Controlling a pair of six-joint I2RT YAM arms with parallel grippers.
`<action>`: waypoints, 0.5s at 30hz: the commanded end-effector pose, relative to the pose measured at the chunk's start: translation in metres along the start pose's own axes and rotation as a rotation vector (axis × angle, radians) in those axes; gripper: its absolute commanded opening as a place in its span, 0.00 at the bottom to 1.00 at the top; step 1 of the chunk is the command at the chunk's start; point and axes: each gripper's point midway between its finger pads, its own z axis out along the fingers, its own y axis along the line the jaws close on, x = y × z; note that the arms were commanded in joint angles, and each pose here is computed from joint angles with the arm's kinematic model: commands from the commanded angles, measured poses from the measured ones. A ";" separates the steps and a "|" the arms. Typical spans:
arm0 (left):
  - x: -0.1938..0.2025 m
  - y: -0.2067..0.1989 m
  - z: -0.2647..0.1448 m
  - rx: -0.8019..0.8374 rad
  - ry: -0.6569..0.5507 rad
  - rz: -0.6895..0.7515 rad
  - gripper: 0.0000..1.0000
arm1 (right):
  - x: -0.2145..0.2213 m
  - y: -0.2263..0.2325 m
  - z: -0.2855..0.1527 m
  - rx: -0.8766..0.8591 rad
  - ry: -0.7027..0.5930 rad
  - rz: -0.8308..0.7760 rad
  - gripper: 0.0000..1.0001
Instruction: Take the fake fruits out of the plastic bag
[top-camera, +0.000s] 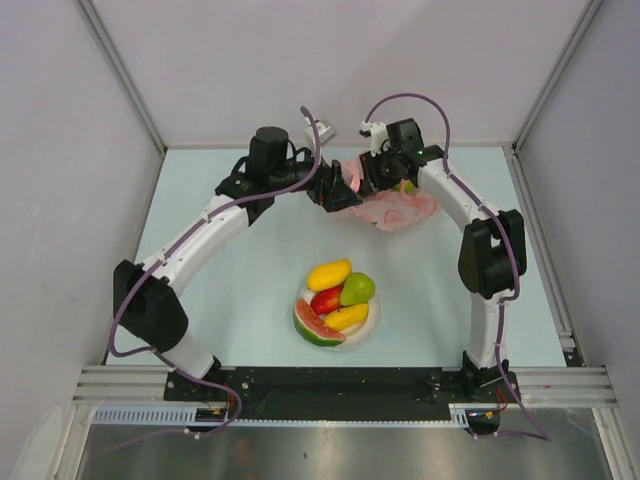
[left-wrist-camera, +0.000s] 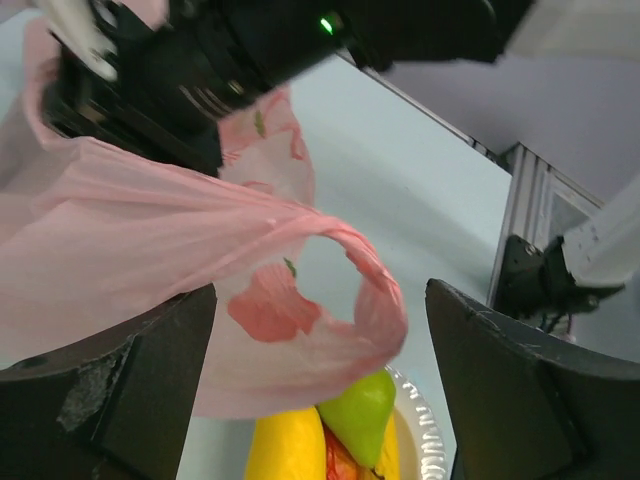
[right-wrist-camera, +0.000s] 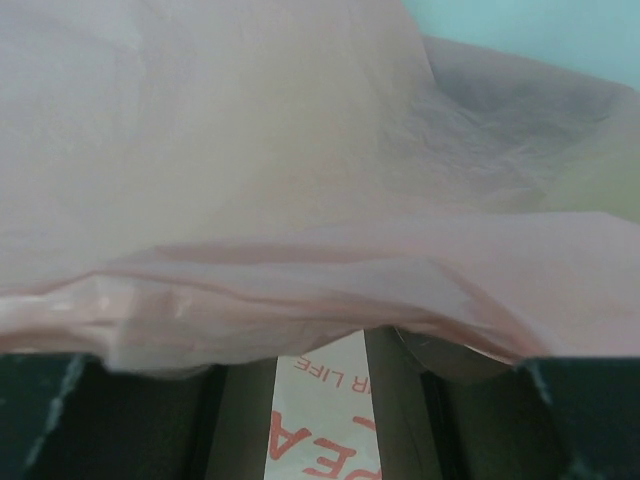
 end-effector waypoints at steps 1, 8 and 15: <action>-0.042 0.019 0.012 -0.088 -0.110 0.000 0.89 | -0.010 0.003 -0.012 0.026 -0.045 -0.015 0.42; -0.032 -0.004 0.025 0.038 -0.029 0.060 0.45 | -0.016 -0.025 0.008 0.103 -0.054 0.008 0.41; 0.000 -0.009 0.014 0.061 0.035 0.213 0.00 | 0.000 -0.091 0.037 0.309 0.008 -0.104 0.40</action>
